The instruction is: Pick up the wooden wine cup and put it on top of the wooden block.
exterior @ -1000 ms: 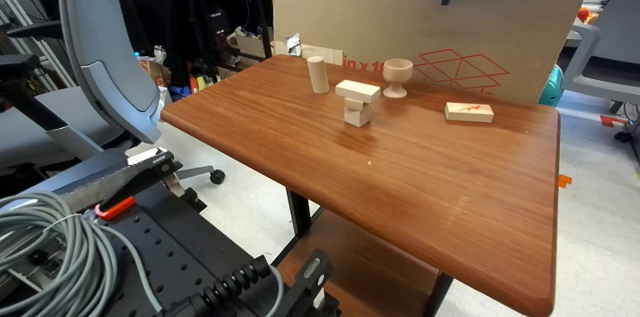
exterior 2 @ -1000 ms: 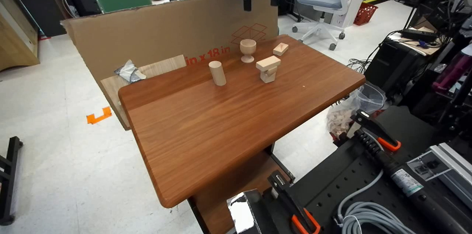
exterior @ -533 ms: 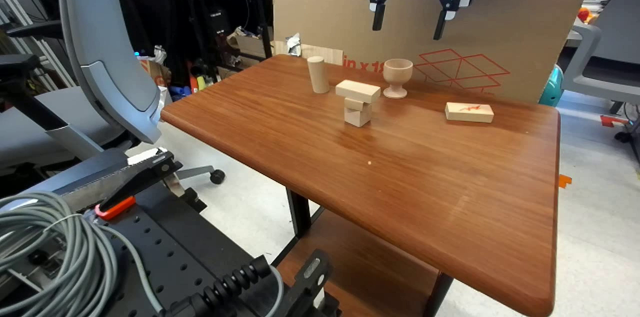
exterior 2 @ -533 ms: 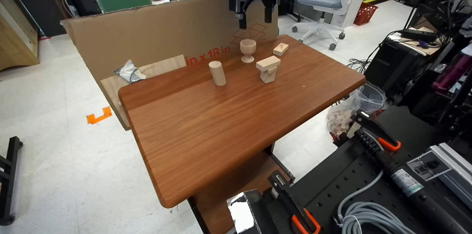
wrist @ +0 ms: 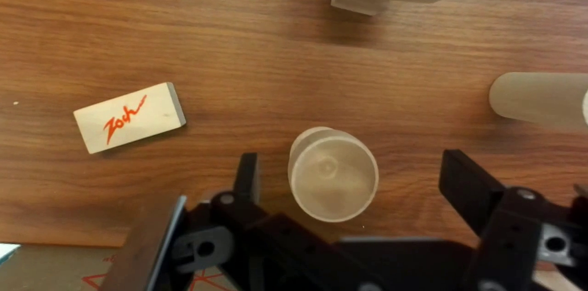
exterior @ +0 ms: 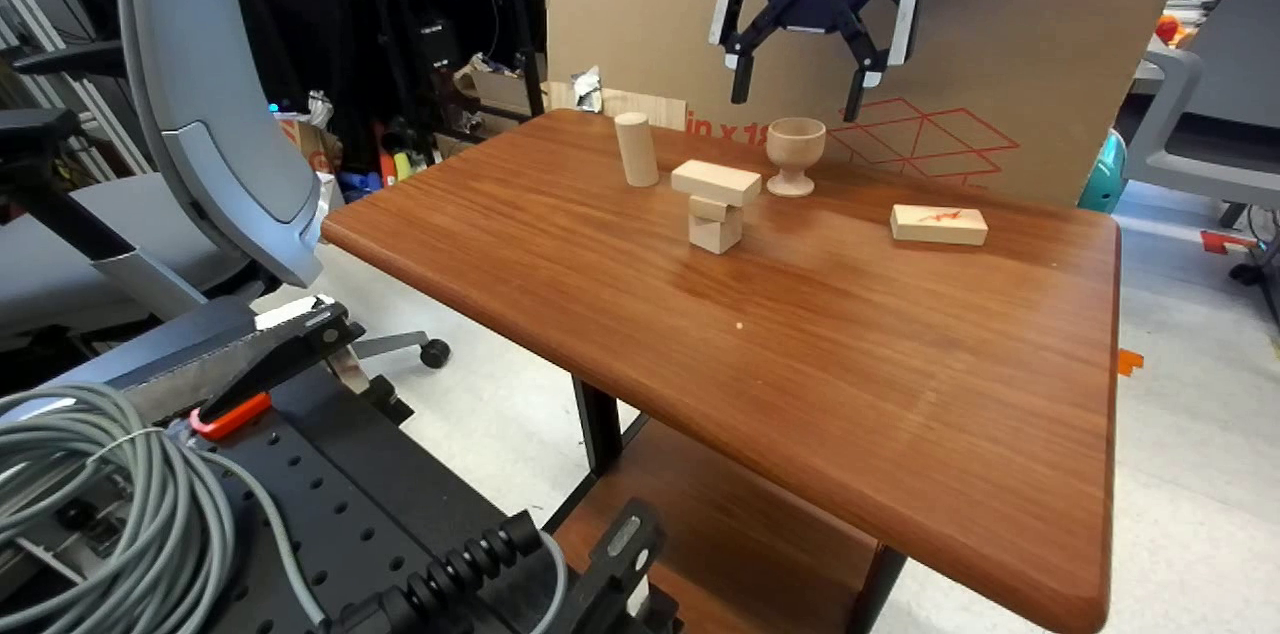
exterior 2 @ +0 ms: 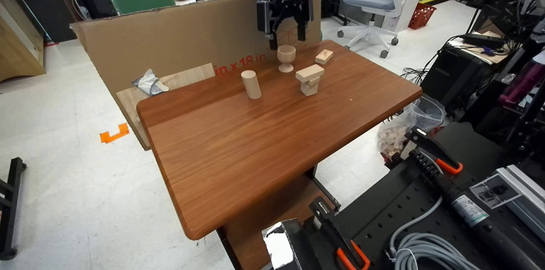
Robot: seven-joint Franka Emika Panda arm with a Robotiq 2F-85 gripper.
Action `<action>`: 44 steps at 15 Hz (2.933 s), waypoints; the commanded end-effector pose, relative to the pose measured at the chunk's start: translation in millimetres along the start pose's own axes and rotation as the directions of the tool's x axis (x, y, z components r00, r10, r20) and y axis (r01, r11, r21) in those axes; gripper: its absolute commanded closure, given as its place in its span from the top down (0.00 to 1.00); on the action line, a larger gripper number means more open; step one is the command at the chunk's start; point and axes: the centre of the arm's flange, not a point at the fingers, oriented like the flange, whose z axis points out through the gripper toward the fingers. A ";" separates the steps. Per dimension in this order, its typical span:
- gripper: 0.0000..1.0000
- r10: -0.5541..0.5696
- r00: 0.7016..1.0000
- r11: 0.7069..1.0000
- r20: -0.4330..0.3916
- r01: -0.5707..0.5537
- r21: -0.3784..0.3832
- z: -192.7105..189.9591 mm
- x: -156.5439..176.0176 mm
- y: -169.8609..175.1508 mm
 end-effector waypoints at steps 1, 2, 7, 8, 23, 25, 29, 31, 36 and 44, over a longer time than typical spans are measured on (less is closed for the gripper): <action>1.00 0.004 1.000 0.999 0.012 -0.003 -0.033 5.2 20.8 -1.1; 1.00 0.004 1.000 0.999 0.014 -0.004 -0.038 7.7 22.7 -1.3; 0.89 0.010 1.000 0.998 0.029 -0.008 -0.069 20.3 29.1 0.3; 0.74 0.009 0.999 0.997 0.038 -0.006 -0.073 23.0 29.6 0.2; 0.28 -0.124 0.992 0.990 0.004 0.124 -0.074 -52.2 -42.0 -31.8; 0.28 -0.151 0.989 0.986 -0.001 0.150 -0.069 -56.3 -50.6 -48.7; 0.28 -0.188 0.982 0.980 0.004 0.188 -0.069 -51.4 -59.7 -80.6; 0.28 -0.207 0.978 0.976 0.015 0.207 -0.072 -47.6 -62.0 -93.5; 0.28 -0.235 0.971 0.969 0.037 0.237 -0.072 -44.6 -62.5 -112.3; 0.28 -0.255 0.965 0.960 0.055 0.259 -0.110 -35.0 -47.9 -131.3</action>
